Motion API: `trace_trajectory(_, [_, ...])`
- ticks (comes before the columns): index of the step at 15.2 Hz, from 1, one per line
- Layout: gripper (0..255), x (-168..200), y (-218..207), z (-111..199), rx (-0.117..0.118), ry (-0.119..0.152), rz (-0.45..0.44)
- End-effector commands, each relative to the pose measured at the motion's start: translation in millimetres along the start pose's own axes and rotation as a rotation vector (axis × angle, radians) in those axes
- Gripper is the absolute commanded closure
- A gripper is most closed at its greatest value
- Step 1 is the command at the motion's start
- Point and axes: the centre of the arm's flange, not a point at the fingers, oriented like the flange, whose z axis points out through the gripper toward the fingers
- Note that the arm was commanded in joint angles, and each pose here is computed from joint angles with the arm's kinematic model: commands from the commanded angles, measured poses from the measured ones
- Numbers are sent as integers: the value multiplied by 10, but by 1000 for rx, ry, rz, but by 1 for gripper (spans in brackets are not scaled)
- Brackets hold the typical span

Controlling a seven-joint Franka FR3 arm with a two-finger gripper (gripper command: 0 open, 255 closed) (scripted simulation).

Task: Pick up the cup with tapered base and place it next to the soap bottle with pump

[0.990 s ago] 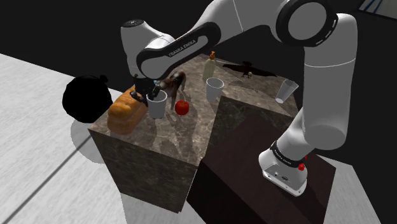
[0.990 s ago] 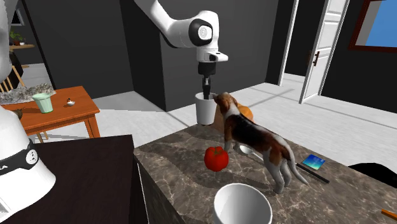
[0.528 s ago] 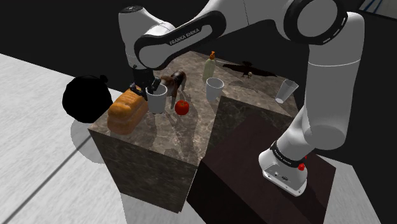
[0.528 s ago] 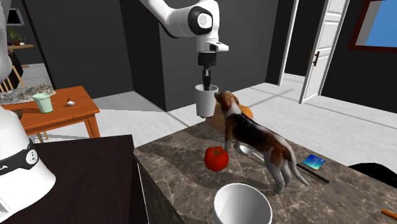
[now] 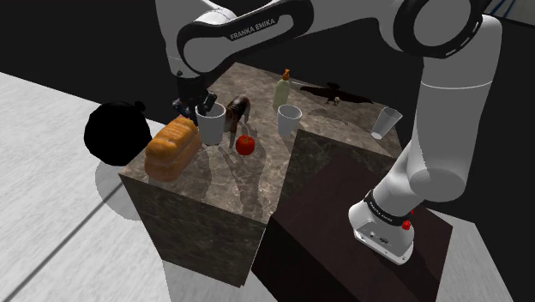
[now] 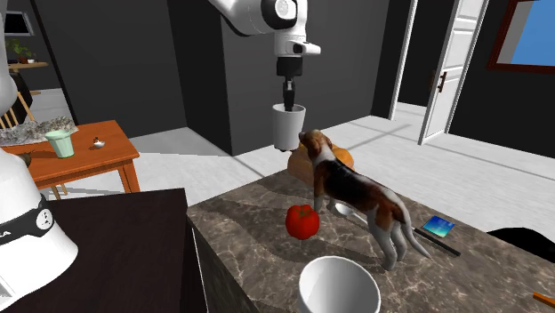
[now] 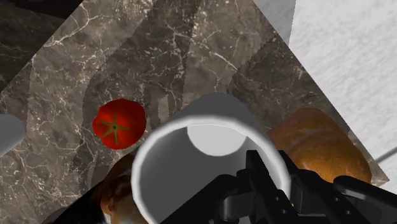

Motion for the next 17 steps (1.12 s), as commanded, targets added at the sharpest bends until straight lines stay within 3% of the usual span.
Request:
trace_trajectory(1, [255, 11, 17, -104, 0, 1, 1])
trace_trajectory(17, [255, 4, 93, -946, 0, 1, 1])
